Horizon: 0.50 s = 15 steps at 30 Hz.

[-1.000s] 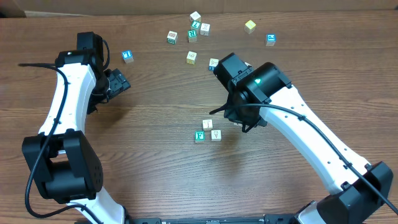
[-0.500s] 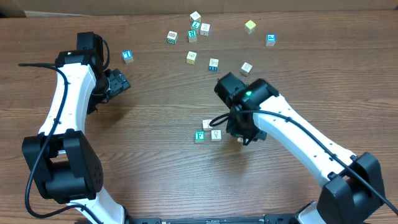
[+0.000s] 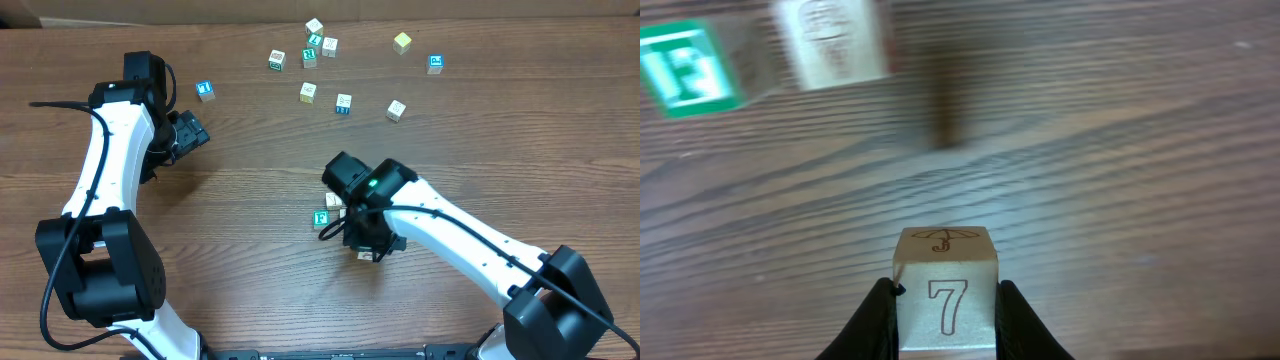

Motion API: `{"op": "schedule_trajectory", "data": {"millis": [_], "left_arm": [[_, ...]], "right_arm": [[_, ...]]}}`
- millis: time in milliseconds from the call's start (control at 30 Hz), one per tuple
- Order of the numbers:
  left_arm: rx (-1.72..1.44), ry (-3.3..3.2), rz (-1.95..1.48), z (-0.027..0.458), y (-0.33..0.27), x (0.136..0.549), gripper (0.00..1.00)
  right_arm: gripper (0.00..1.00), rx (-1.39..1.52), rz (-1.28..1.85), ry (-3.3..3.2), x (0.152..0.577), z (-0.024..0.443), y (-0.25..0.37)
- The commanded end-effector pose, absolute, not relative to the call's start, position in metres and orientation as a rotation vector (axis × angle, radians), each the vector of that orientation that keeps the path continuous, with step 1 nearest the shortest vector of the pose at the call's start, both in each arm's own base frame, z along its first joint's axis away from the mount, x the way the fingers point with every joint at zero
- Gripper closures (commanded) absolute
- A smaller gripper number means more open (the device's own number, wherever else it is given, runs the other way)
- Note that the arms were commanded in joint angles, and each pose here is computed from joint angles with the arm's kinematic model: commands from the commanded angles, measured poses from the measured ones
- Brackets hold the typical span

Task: Form a circle
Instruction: 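Lift the '7' block and carry it toward the F block cluster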

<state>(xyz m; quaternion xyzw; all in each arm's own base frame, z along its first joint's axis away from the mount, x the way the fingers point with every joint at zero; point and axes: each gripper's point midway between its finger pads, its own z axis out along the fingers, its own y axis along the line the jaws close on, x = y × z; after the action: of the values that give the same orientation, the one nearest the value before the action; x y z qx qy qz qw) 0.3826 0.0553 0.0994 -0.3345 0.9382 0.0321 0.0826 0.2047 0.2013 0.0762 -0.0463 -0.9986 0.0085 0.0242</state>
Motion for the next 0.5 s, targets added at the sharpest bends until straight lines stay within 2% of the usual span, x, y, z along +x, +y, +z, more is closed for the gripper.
{"op": "schedule_trajectory", "data": {"millis": [0, 267, 467], "left_arm": [[-0.977, 2.786, 0.106, 0.105, 0.057, 0.388, 0.0], [-0.977, 2.786, 0.106, 0.105, 0.057, 0.388, 0.0], [-0.977, 2.786, 0.106, 0.105, 0.057, 0.388, 0.0]], "right_arm": [[0.81, -0.079, -0.022, -3.106, 0.197, 0.078, 0.215], [0.8, 0.1, -0.086, -3.147, 0.181, 0.074, 0.247], [0.8, 0.126, -0.072, -3.167, 0.181, 0.068, 0.248]]}}
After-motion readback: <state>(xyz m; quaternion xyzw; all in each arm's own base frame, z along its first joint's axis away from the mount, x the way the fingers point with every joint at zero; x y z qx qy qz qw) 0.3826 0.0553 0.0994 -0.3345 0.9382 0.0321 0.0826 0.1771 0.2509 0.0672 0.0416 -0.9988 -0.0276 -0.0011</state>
